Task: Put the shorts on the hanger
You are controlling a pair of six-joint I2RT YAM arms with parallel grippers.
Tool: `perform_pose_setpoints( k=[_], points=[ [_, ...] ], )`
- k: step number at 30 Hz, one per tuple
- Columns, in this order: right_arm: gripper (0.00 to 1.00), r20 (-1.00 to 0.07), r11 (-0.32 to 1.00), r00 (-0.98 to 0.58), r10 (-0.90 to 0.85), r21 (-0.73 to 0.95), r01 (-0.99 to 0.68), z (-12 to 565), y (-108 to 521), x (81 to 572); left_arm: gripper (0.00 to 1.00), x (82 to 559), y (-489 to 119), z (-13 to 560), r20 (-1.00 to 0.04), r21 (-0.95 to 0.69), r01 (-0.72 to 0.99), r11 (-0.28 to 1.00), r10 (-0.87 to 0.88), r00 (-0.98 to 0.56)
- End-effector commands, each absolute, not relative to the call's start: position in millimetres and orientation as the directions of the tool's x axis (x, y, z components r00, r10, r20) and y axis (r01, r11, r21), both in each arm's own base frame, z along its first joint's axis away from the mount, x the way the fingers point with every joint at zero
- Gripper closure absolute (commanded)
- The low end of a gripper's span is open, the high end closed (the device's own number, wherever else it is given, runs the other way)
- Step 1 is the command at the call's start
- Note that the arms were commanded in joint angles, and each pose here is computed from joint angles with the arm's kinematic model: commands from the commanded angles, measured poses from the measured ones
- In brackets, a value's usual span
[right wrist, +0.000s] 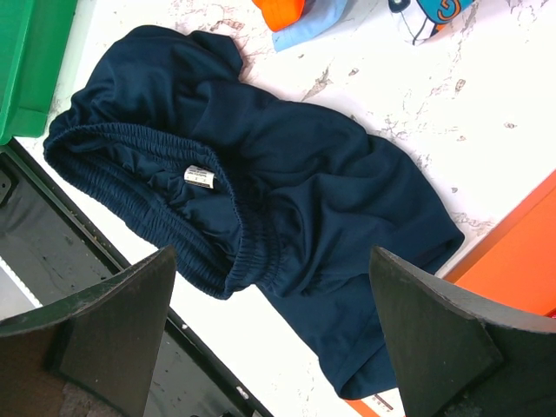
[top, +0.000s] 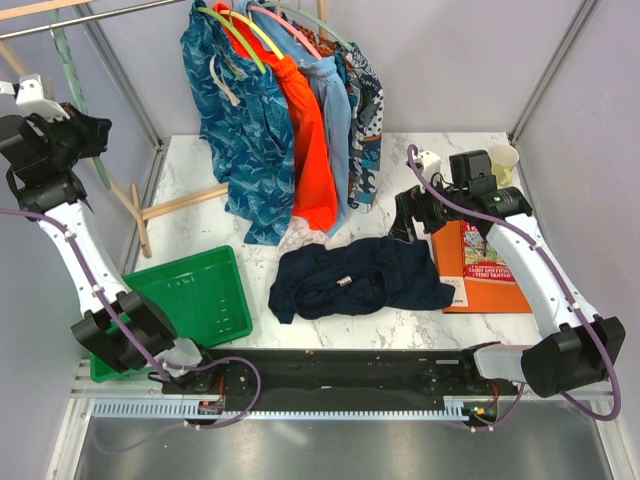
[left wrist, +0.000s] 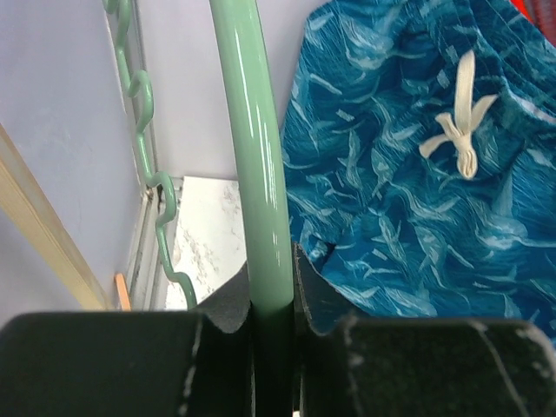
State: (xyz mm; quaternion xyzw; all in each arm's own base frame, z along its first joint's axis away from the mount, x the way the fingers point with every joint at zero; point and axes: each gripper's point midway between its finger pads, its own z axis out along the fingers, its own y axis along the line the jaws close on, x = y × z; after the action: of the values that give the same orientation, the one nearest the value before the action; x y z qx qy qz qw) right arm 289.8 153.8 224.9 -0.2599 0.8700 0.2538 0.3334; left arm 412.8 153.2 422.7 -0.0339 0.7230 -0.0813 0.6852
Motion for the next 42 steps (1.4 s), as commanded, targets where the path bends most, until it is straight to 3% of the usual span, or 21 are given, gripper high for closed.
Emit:
perform_pose_setpoints(
  k=[1, 6, 13, 17, 19, 20, 24, 27, 31, 33, 34, 42],
  points=[
    [0.02, -0.76, 0.724, -0.593, -0.265, 0.249, -0.643, 245, 156, 292, 0.98, 384, 127, 443, -0.994, -0.108, 0.109, 0.988, -0.107, -0.017],
    [0.02, -0.762, 0.733, -0.591, -0.263, 0.24, -0.636, 251, 156, 302, 0.98, 348, 106, 387, -0.975, -0.194, 0.062, 0.979, -0.185, -0.126],
    [0.02, -0.825, 0.726, -0.532, -0.193, 0.245, -0.643, 287, 167, 323, 0.98, 290, 63, 371, -0.973, -0.21, 0.062, 0.976, -0.203, -0.105],
    [0.02, -0.825, 0.68, -0.563, -0.046, 0.387, -0.623, 324, 191, 342, 0.98, 268, 24, 355, -0.954, -0.288, 0.189, 0.939, -0.263, -0.143],
    [0.02, -0.848, 0.593, -0.528, 0.052, 0.451, -0.667, 360, 213, 348, 0.98, 251, 0, 351, -0.948, -0.313, 0.267, 0.912, -0.28, -0.153],
    [0.02, -0.796, 0.554, -0.585, 0.151, 0.559, -0.617, 374, 225, 347, 0.98, 247, -4, 339, -0.938, -0.34, 0.258, 0.905, -0.304, -0.168],
    [0.05, -0.851, 0.403, -0.412, 0.327, 0.519, -0.754, 450, 290, 327, 0.98, 221, -24, 334, -0.948, -0.318, 0.273, 0.908, -0.298, -0.114],
    [0.1, -0.84, 0.313, -0.386, 0.381, 0.51, -0.801, 487, 356, 298, 0.98, 218, -26, 334, -0.924, -0.381, 0.256, 0.888, -0.355, -0.142],
    [0.11, -0.868, 0.221, -0.375, 0.324, 0.455, -0.862, 487, 462, 257, 0.98, 218, -27, 338, -0.911, -0.412, 0.248, 0.877, -0.386, -0.146],
    [0.12, -0.868, 0.195, -0.343, 0.36, 0.429, -0.882, 510, 484, 244, 0.98, 217, -28, 341, -0.912, -0.409, 0.252, 0.877, -0.384, -0.146],
    [0.13, -0.873, 0.188, -0.356, 0.334, 0.432, -0.882, 495, 509, 238, 0.98, 216, -28, 342, -0.913, -0.408, 0.247, 0.879, -0.383, -0.143],
    [0.16, -0.836, 0.159, -0.407, 0.368, 0.488, -0.858, 485, 556, 226, 0.98, 208, -39, 348, -0.897, -0.441, 0.267, 0.857, -0.414, -0.152]
  ],
)
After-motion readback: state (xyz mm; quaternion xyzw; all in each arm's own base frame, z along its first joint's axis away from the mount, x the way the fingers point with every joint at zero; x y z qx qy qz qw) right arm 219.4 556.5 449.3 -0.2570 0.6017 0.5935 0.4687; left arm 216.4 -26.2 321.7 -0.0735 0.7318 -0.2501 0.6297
